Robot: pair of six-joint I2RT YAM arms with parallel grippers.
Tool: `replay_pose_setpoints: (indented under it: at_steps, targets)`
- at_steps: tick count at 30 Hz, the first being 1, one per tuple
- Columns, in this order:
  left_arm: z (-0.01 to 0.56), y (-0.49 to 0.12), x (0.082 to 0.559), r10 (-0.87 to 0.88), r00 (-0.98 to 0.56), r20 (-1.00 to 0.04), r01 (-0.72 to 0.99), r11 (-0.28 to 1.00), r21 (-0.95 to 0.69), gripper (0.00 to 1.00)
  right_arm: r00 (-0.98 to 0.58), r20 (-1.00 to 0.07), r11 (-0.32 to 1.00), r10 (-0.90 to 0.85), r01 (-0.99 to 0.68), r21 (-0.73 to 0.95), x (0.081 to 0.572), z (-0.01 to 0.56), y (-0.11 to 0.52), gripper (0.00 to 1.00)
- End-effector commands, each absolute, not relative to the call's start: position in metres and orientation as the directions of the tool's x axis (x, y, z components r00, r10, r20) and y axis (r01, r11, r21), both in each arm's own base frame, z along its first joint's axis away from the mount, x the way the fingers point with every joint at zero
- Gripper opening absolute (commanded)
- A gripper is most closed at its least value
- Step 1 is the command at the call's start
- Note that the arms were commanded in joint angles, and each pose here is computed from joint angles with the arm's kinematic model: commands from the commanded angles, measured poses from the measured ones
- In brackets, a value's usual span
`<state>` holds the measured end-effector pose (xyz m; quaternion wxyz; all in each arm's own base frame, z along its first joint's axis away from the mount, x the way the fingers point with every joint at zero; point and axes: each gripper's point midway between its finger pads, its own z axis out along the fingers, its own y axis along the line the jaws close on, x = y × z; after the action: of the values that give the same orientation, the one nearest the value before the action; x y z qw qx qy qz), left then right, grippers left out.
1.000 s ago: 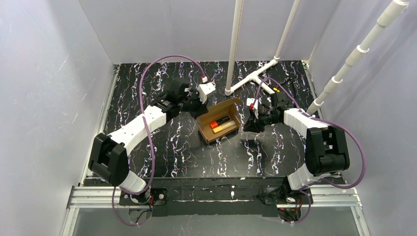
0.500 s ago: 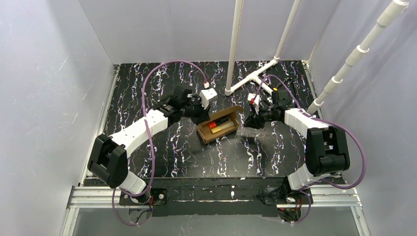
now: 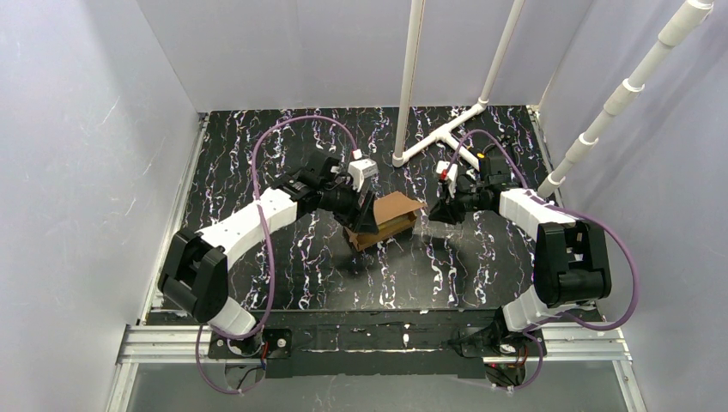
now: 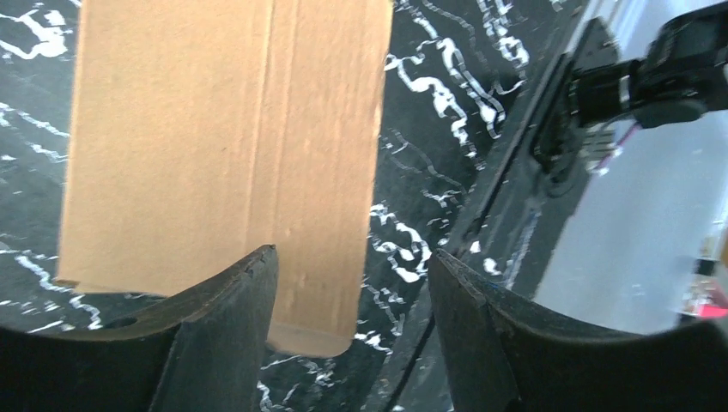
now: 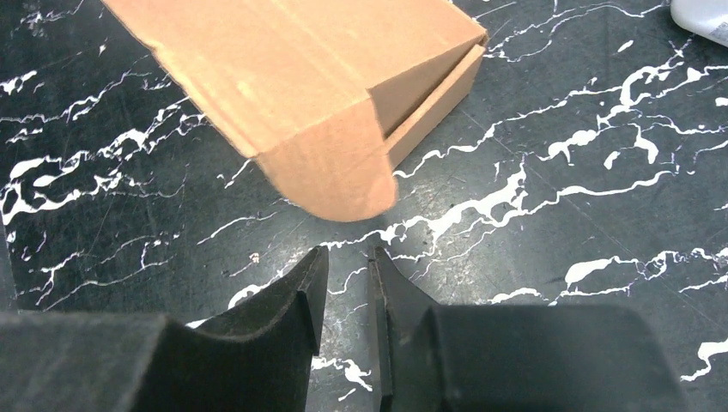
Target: Fold the paper box
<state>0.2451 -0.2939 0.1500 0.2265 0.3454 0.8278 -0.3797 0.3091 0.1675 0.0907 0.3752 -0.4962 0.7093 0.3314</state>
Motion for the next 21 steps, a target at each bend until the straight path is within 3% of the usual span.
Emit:
replay_pose_setpoints:
  at_steps: [1, 10, 11, 13, 16, 18, 21]
  targets:
    - [0.173, -0.315, 0.235, 0.335, -0.757, -0.561, 0.652, 0.423, -0.629, 0.65, -0.162, -0.876, 0.227, -0.455, -0.972, 0.062, 0.305, 0.109, 0.167, 0.33]
    - [0.210, -0.317, 0.248, 0.158, -0.775, -0.612, 0.611, 0.434, -0.661, 0.64, -0.098, -0.843, 0.105, -0.529, -0.993, 0.050, 0.287, 0.121, 0.153, 0.38]
    - [0.210, -0.313, 0.251, 0.139, -0.769, -0.624, 0.609, 0.455, -0.650, 0.61, -0.092, -0.838, 0.094, -0.538, -0.994, 0.048, 0.285, 0.123, 0.151, 0.38]
    - [0.191, -0.298, 0.264, 0.057, -0.784, -0.618, 0.543, 0.546, -0.638, 0.46, -0.065, -0.826, 0.072, -0.560, -0.997, 0.029, 0.277, 0.136, 0.147, 0.38]
    - [0.170, -0.302, 0.266, 0.036, -0.822, -0.569, 0.492, 0.549, -0.676, 0.36, -0.063, -0.831, 0.098, -0.553, -0.995, 0.010, 0.281, 0.154, 0.147, 0.38]
    - [0.159, -0.306, 0.267, 0.038, -0.841, -0.540, 0.471, 0.544, -0.695, 0.24, -0.091, -0.836, 0.141, -0.541, -0.990, 0.016, 0.288, 0.169, 0.148, 0.37]
    - [0.139, -0.306, 0.264, 0.056, -0.866, -0.497, 0.441, 0.554, -0.706, 0.17, -0.137, -0.848, 0.200, -0.511, -0.979, 0.037, 0.302, 0.196, 0.157, 0.33]
